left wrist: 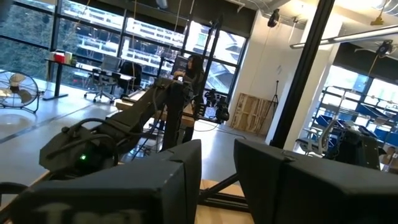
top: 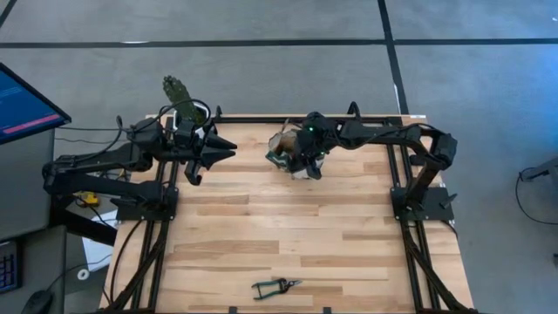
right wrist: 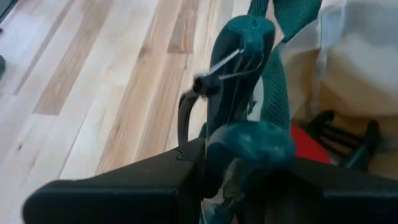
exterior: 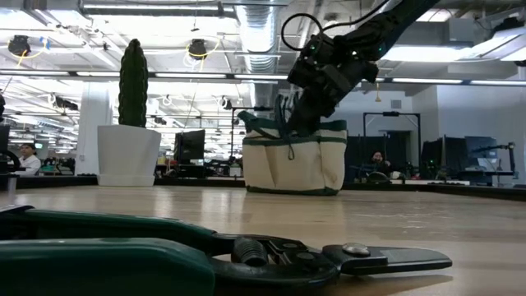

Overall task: Pick & Place Garden tools in Gardening bag
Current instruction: Put the shear scissor into the side pocket of the gardening bag

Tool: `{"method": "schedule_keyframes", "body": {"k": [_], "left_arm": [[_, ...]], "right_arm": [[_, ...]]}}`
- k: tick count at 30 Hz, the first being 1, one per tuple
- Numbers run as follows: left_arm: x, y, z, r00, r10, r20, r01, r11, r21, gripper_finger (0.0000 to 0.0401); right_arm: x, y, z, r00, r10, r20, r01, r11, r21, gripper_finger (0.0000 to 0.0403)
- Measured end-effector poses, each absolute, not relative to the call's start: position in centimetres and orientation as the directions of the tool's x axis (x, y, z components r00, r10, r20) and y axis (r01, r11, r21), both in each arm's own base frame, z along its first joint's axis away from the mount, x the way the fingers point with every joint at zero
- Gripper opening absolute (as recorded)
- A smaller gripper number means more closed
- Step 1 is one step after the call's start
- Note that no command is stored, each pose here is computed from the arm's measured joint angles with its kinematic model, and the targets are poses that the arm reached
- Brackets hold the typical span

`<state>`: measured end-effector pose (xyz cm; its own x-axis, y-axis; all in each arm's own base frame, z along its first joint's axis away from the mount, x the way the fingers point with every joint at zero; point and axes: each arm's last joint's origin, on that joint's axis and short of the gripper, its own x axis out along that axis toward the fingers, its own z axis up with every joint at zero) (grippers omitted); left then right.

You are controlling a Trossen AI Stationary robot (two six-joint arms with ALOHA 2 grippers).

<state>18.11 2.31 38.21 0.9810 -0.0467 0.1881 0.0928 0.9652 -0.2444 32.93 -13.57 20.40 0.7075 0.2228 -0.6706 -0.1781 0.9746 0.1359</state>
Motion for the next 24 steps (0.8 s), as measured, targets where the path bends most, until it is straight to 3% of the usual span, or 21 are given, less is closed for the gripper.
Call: {"method": "schedule_keyframes", "body": {"k": [17, 24], "left_arm": [[18.11, 2.30, 38.20, 0.981, -0.047, 0.187, 0.094, 0.965, -0.246, 0.0085], [18.11, 2.30, 38.19, 0.981, -0.047, 0.186, 0.093, 0.965, -0.246, 0.0085]], "right_arm": [[33.24, -13.50, 19.99, 0.703, 0.203, -0.682, -0.153, 0.979, 0.134, 0.0057], [33.18, -13.74, 19.94, 0.698, 0.157, -0.699, -0.098, 0.988, 0.123, 0.0130]]}}
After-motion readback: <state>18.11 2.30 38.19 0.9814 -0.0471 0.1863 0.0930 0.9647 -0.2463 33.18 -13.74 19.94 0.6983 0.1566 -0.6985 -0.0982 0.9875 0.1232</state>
